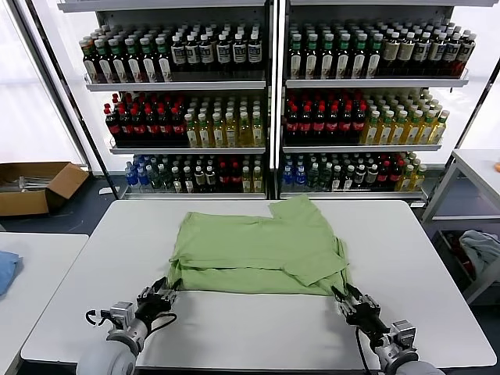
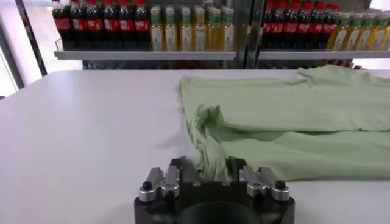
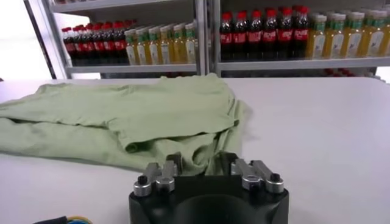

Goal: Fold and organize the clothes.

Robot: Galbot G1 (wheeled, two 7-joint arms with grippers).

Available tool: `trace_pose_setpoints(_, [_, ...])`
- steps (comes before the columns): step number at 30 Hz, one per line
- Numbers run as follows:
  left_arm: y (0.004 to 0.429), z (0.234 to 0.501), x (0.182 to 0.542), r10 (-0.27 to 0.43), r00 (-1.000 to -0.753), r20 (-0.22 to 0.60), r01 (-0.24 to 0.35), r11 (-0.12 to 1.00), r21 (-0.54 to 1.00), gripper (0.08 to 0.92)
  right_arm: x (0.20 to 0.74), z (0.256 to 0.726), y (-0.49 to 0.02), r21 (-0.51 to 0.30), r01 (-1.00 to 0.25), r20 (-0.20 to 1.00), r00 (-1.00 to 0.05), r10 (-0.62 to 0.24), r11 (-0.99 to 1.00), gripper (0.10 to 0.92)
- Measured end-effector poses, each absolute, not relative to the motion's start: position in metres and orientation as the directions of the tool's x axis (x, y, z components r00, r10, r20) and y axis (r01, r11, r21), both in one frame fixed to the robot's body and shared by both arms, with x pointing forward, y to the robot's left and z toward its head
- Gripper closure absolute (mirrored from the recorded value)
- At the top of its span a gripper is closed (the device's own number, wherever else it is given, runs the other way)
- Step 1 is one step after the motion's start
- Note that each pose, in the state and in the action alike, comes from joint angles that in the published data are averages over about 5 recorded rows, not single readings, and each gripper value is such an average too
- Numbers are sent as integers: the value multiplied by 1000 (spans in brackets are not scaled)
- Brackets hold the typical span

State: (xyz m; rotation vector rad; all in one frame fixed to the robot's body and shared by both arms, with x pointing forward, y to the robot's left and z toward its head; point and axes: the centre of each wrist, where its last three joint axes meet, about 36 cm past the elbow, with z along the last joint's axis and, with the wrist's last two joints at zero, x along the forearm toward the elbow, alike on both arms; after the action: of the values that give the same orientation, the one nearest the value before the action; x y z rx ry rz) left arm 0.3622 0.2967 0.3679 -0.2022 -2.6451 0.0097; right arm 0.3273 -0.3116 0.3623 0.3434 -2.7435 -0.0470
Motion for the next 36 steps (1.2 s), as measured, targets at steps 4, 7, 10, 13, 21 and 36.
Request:
trace_pose_setpoints(4, [297, 366, 361, 150, -869, 471, 146, 988, -44, 755, 325, 362, -313, 85, -231, 365, -898, -246, 969, 869])
trace_pose_setpoints(7, [297, 366, 359, 152, -868, 473, 149, 988, -45, 840, 322, 364, -314, 91, -232, 367, -896, -250, 968, 900])
trace_pose_setpoints(10, [298, 368, 357, 152, -866, 475, 150, 988, -43, 895, 318, 367, -315, 97, -237, 367, -894, -256, 967, 900])
trace_pose_setpoints(13, [300, 370, 352, 149, -866, 478, 150, 988, -38, 910, 310, 370, -315, 99, -244, 368, -892, -264, 965, 900])
trace_pose_setpoints(21, [296, 378, 316, 135, -856, 499, 138, 990, -32, 911, 277, 382, -313, 106, -265, 385, -878, -285, 959, 900])
trace_pose_setpoints(36, [301, 413, 217, 52, -811, 583, 74, 997, 13, 876, 213, 412, -297, 58, -288, 467, -838, -281, 956, 792])
